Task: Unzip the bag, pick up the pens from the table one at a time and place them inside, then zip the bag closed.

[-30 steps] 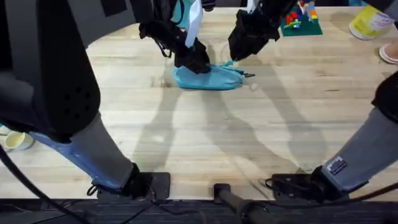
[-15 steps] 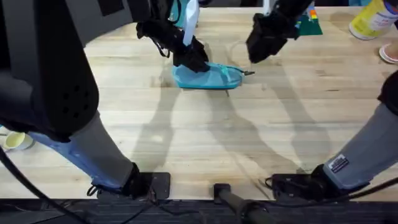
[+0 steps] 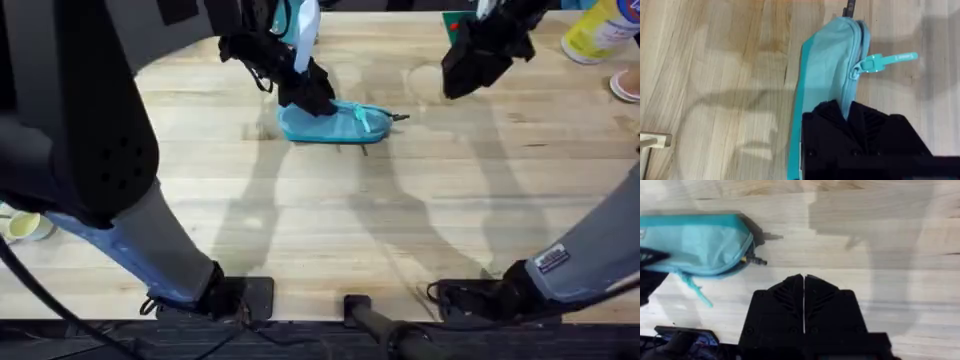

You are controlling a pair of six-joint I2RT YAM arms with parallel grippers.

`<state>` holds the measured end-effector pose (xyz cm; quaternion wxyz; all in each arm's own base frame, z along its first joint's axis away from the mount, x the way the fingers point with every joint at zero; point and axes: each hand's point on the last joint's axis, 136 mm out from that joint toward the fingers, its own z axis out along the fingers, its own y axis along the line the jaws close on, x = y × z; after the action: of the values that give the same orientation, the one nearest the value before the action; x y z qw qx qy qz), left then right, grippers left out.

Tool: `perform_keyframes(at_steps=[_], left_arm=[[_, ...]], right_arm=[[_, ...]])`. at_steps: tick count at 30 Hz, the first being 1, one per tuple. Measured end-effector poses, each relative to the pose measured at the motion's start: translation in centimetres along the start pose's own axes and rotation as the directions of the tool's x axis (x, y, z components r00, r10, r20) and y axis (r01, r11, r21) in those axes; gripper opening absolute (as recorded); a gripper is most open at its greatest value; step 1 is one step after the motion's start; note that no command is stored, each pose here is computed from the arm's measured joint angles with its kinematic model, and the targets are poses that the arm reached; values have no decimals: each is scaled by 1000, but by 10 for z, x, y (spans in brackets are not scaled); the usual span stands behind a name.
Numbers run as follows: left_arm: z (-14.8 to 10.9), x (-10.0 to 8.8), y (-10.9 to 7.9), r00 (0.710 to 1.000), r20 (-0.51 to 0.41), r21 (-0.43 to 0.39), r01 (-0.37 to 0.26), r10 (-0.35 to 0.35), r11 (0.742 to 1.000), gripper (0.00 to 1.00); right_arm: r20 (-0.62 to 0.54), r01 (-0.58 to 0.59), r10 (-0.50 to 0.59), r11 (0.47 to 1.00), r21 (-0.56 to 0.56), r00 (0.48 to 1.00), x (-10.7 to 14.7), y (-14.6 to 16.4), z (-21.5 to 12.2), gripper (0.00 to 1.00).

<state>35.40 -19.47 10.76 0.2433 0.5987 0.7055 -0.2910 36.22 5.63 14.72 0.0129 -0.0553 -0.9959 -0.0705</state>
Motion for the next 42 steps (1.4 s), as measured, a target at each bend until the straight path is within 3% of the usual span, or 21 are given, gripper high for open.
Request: perform_keyframes(at_steps=[13,22,24,27,28,35,42], left_arm=[[0,0,0,1000,0,0,0,0,1000,42],[0,0,0,1000,0,0,4,-4,1000,42],[0,0,0,1000,0,0,5,-5,1000,42],[0,0,0,1000,0,0,9,-9,1000,42],[0,0,0,1000,0,0,11,-11,1000,42],[0,0,0,1000,0,0,12,-12,1000,42],[0,0,0,1000,0,0,12,-12,1000,42]], right_arm=[[235,113,-104,993,-22,966,34,5,-91,47],[353,154,-137,988,-23,926,69,3,-124,386],[385,163,-141,986,-23,912,80,2,-130,541],[433,190,-162,981,-23,887,100,3,-136,944],[446,207,-176,978,-22,878,107,6,-138,980],[494,440,-389,898,15,777,154,37,-139,996],[464,574,-533,817,63,708,169,55,-130,996]])
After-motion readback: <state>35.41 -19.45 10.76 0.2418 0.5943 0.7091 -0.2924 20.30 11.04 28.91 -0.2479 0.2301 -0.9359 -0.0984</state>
